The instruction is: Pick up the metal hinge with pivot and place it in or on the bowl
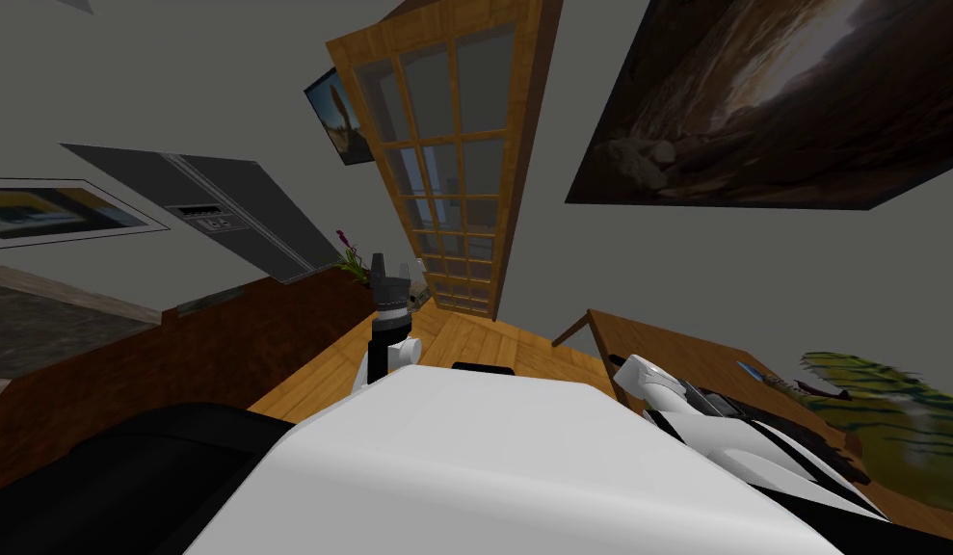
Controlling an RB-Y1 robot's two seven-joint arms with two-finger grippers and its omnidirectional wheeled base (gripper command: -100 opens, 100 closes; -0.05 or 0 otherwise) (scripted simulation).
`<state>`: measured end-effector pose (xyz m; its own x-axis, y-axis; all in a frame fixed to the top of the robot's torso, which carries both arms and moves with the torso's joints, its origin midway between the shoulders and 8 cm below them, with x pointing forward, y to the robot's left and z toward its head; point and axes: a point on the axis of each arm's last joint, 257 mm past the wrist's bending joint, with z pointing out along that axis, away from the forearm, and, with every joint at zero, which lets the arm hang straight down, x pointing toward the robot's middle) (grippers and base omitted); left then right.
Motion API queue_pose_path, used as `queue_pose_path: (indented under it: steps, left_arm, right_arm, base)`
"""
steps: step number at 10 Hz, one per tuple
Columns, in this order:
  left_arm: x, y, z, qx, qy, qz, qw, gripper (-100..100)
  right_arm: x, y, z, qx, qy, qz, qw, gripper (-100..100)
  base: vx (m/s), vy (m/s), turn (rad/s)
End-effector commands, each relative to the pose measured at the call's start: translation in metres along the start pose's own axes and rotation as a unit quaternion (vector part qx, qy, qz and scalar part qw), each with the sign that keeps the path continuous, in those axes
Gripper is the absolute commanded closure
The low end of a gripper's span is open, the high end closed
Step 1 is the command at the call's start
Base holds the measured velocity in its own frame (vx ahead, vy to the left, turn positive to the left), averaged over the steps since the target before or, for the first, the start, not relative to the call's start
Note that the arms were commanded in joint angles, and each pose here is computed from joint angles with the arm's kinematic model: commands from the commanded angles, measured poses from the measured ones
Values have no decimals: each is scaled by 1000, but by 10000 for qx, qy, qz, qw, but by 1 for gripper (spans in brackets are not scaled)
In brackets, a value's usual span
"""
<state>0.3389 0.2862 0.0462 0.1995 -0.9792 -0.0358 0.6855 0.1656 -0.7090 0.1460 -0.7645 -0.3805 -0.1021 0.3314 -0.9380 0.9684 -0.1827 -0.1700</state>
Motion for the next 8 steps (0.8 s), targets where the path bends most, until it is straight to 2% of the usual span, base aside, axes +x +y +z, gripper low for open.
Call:
queue_pose_path:
  steps: [1,2,4,5,7,8]
  left_arm:
    - [0,0,0,0,0,0,10000,0]
    - [0,0,0,0,0,0,10000,0]
    - [0,0,0,0,0,-1,10000,0]
    - [0,0,0,0,0,-1,10000,0]
    - [0,0,0,0,0,-1,10000,0]
    - [0,0,0,0,0,0,10000,0]
  right_arm:
    - [0,0,0,0,0,0,10000,0]
    - [-17,6,5,-12,-21,-6,10000,-100]
    - [-25,9,8,-19,-31,-8,10000,-100]
    - [-42,15,12,-34,-52,-10,10000,-100]
    - [-42,15,12,-34,-52,-10,10000,-100]
    - [-51,18,15,-42,-63,-11,10000,-100]
  base:
    - [0,0,0]
    - [-6,40,-17]
    - [-18,69,-16]
    - [-10,65,-21]
    - [-12,40,-5]
    - [-16,23,-7]
